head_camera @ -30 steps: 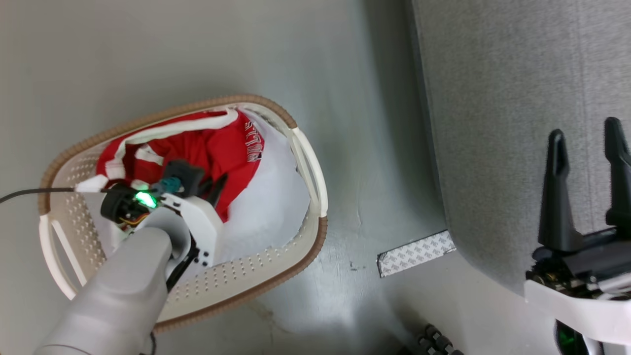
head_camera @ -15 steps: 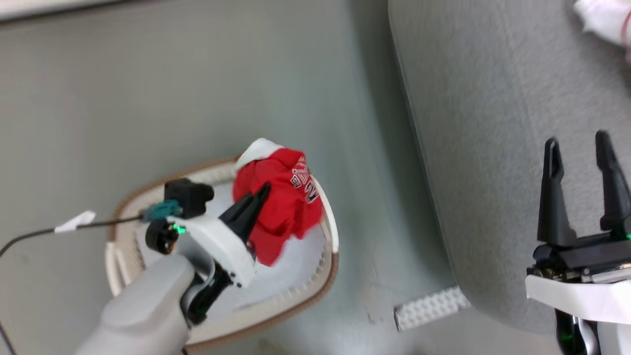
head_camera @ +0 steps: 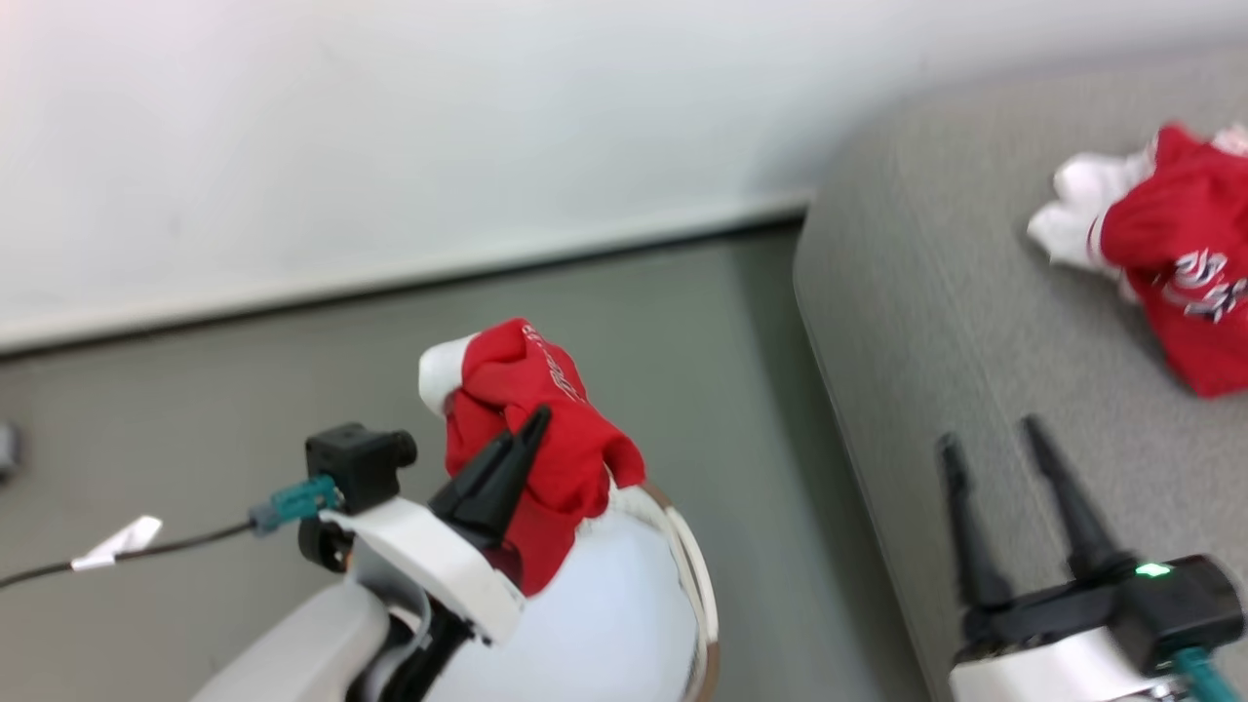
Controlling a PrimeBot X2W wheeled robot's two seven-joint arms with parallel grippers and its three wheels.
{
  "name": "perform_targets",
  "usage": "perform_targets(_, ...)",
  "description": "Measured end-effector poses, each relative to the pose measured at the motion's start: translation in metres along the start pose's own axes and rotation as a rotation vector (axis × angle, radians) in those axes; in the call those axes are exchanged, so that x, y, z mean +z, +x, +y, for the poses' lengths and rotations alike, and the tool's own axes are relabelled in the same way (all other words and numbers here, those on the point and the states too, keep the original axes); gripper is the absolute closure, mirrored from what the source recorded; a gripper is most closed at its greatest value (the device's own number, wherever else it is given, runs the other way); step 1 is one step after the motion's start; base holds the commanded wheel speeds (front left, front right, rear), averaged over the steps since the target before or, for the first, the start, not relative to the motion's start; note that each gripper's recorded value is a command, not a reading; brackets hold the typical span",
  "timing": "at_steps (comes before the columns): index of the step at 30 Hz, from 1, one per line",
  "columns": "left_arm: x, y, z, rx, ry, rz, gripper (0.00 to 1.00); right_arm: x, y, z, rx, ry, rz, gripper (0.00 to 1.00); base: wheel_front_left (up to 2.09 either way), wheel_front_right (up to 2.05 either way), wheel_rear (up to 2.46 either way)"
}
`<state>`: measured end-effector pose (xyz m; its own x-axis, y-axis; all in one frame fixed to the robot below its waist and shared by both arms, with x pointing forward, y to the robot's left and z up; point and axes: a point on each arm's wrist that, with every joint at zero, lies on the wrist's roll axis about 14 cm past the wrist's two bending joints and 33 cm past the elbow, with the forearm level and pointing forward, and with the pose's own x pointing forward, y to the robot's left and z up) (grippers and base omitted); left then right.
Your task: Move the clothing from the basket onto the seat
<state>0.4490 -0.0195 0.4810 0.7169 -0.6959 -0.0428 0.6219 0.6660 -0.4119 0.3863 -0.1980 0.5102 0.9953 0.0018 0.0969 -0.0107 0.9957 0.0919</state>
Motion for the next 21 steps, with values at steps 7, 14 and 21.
perform_targets(7, 0.064, -0.037, -0.048, -0.009, 0.094, -0.147, 1.00, 0.022, -0.018, 0.058, 0.214, 0.006, -0.044, 0.00, 0.00, 0.00, 0.00)
perform_targets(14, 0.095, -0.063, -0.083, -0.039, 0.132, -0.226, 1.00, 0.034, -0.035, 0.132, 0.517, -0.057, -0.040, 0.00, 0.00, 0.00, 0.00)
perform_targets(21, 0.095, -0.072, -0.103, -0.073, 0.147, -0.217, 1.00, 0.046, -0.044, 0.175, 0.696, -0.103, -0.063, 0.00, 0.00, 0.00, 0.00)
